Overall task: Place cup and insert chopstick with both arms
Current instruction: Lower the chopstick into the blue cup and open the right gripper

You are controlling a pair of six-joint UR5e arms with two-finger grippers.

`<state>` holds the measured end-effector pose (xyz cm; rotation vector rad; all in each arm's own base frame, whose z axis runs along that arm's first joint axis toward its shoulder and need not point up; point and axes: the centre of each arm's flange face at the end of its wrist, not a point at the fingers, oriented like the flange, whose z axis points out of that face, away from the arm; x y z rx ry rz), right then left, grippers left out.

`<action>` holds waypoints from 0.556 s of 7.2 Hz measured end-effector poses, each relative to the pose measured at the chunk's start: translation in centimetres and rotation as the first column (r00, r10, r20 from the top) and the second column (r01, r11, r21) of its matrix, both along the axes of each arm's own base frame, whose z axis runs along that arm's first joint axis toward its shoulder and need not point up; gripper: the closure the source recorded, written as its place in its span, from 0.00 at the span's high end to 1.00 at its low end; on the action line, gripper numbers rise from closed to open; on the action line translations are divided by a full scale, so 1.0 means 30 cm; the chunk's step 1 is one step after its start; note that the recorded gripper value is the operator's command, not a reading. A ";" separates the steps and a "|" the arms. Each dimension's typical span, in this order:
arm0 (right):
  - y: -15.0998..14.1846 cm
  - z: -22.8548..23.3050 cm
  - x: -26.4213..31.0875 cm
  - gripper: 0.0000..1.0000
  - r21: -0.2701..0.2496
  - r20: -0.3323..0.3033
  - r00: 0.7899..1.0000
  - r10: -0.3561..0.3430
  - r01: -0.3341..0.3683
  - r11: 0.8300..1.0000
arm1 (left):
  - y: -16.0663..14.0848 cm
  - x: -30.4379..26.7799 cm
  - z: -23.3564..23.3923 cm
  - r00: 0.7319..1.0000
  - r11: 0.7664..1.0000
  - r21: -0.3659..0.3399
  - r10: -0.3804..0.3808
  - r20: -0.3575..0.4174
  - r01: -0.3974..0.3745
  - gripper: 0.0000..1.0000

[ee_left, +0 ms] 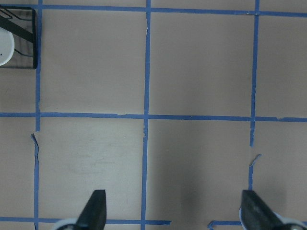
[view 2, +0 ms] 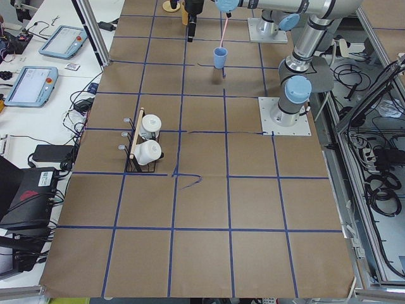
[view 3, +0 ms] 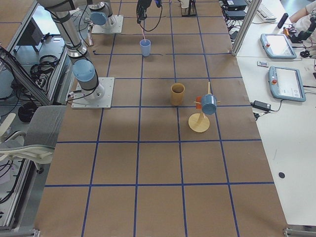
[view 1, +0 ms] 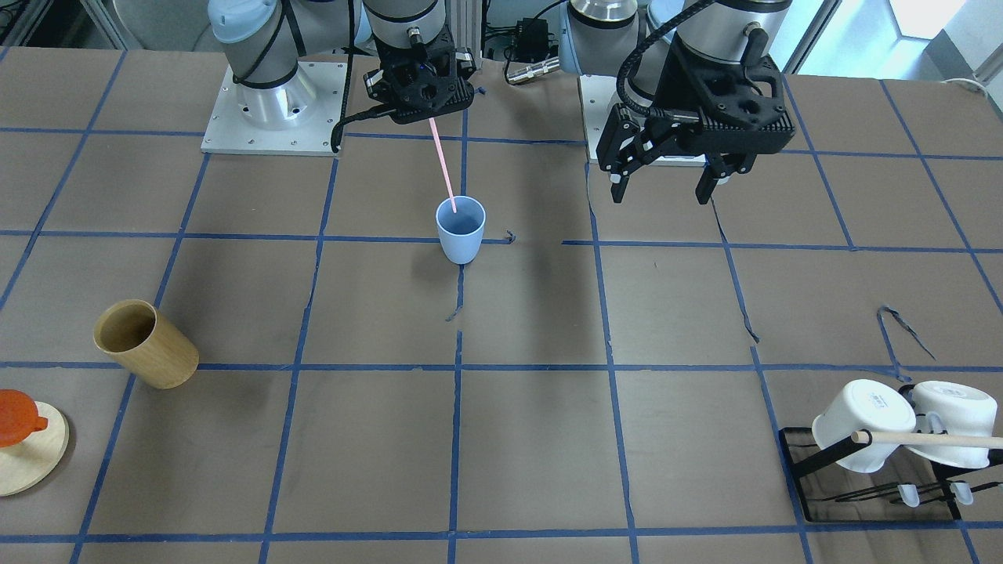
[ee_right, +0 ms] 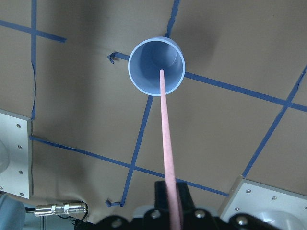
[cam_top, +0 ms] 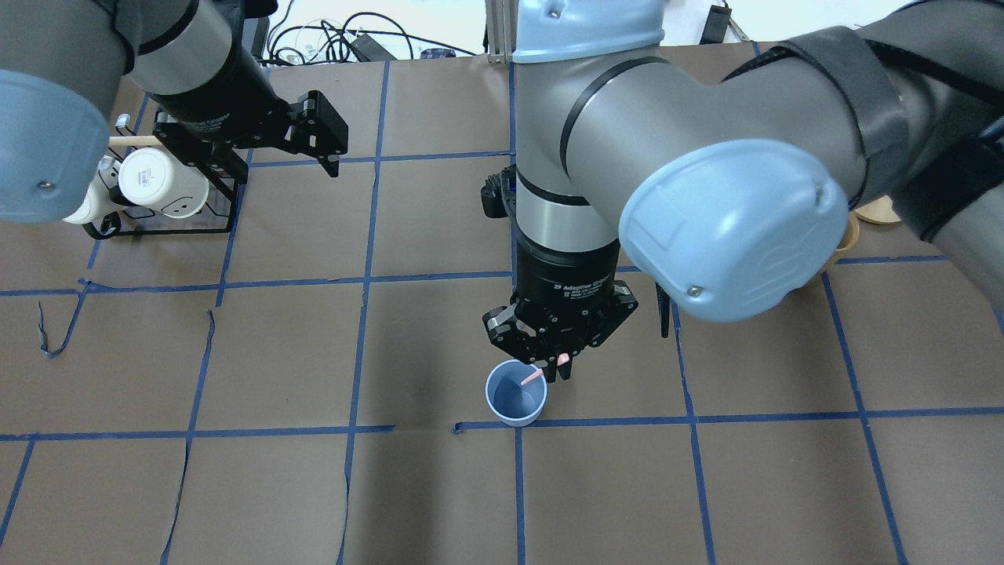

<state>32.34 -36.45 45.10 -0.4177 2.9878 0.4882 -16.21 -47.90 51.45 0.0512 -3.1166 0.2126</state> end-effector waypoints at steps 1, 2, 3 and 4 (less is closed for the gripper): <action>0.000 -0.009 0.005 0.00 0.011 0.006 1.000 -0.003 0.003 1.000 | 0.000 0.000 0.000 1.000 1.000 0.000 0.000 0.000 0.000 1.00; 0.000 -0.029 0.008 0.00 0.021 0.009 1.000 -0.002 0.002 1.000 | 0.000 0.000 0.000 1.000 1.000 0.000 0.000 0.000 0.000 1.00; 0.000 -0.061 0.009 0.00 0.035 0.006 1.000 0.000 0.000 0.999 | 0.000 0.000 0.000 1.000 1.000 0.000 0.000 0.000 0.000 1.00; -0.006 -0.099 0.012 0.00 0.039 0.005 1.000 0.000 0.000 0.999 | 0.000 0.000 0.000 1.000 1.000 0.000 0.000 0.000 0.000 1.00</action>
